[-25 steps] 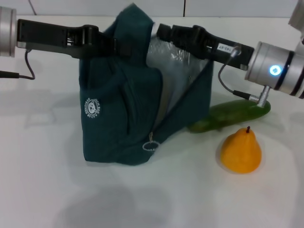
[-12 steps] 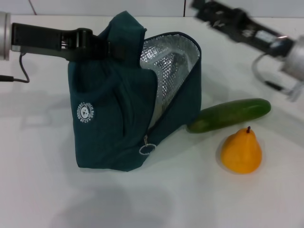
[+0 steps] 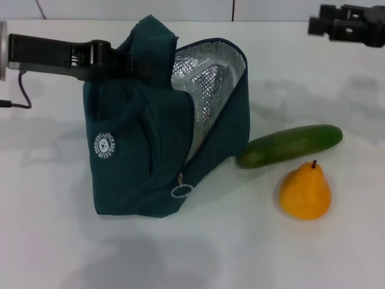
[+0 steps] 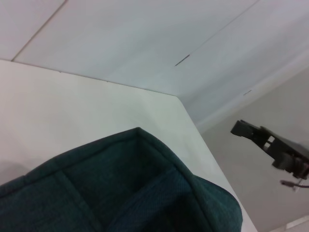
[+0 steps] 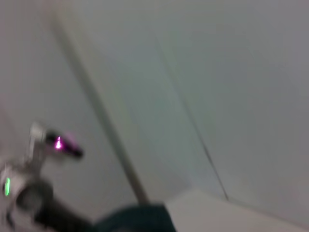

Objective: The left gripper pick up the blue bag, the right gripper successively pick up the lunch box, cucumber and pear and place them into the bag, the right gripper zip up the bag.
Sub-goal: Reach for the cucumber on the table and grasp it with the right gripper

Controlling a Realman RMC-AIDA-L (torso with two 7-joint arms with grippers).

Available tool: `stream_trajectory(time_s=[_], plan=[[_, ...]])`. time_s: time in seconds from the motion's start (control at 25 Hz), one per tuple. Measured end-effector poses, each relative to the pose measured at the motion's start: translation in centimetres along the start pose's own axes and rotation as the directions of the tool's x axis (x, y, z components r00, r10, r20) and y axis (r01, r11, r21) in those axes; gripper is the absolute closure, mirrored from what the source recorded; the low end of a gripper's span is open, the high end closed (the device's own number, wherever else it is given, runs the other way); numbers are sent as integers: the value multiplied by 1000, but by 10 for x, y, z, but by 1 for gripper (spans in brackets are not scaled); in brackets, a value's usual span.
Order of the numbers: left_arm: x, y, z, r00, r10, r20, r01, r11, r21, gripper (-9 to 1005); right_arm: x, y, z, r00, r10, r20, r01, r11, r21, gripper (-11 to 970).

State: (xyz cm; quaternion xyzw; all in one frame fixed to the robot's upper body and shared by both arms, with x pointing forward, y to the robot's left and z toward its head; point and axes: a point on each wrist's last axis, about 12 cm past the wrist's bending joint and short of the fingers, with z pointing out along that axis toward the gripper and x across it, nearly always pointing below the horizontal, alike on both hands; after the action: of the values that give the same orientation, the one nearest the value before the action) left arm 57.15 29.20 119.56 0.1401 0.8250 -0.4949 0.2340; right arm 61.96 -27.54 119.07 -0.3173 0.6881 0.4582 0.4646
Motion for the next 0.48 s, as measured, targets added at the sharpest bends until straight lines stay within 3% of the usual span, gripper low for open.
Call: stream_trajectory(time_s=[0.12, 0.32, 0.36, 0.4, 0.48], plan=[[0, 0, 0, 1000, 1, 0, -1, 1000, 0, 956, -14, 2, -3, 982, -116, -146, 118, 993, 5, 103], [0, 0, 0, 1000, 1, -1, -1, 1000, 1, 956, -24, 2, 5, 861, -254, -440, 271, 962, -27, 131], [0, 0, 0, 1000, 1, -2, -1, 1000, 1, 956, -28, 3, 13, 803, -306, -512, 316, 946, -70, 137], [0, 0, 1, 1000, 1, -1, -1, 1000, 1, 956, -28, 3, 13, 803, -306, -512, 316, 946, -70, 143], [-1, 0, 1, 1000, 3, 1, -3, 1000, -1, 956, -32, 5, 20, 753, -366, -547, 361, 924, -122, 154]])
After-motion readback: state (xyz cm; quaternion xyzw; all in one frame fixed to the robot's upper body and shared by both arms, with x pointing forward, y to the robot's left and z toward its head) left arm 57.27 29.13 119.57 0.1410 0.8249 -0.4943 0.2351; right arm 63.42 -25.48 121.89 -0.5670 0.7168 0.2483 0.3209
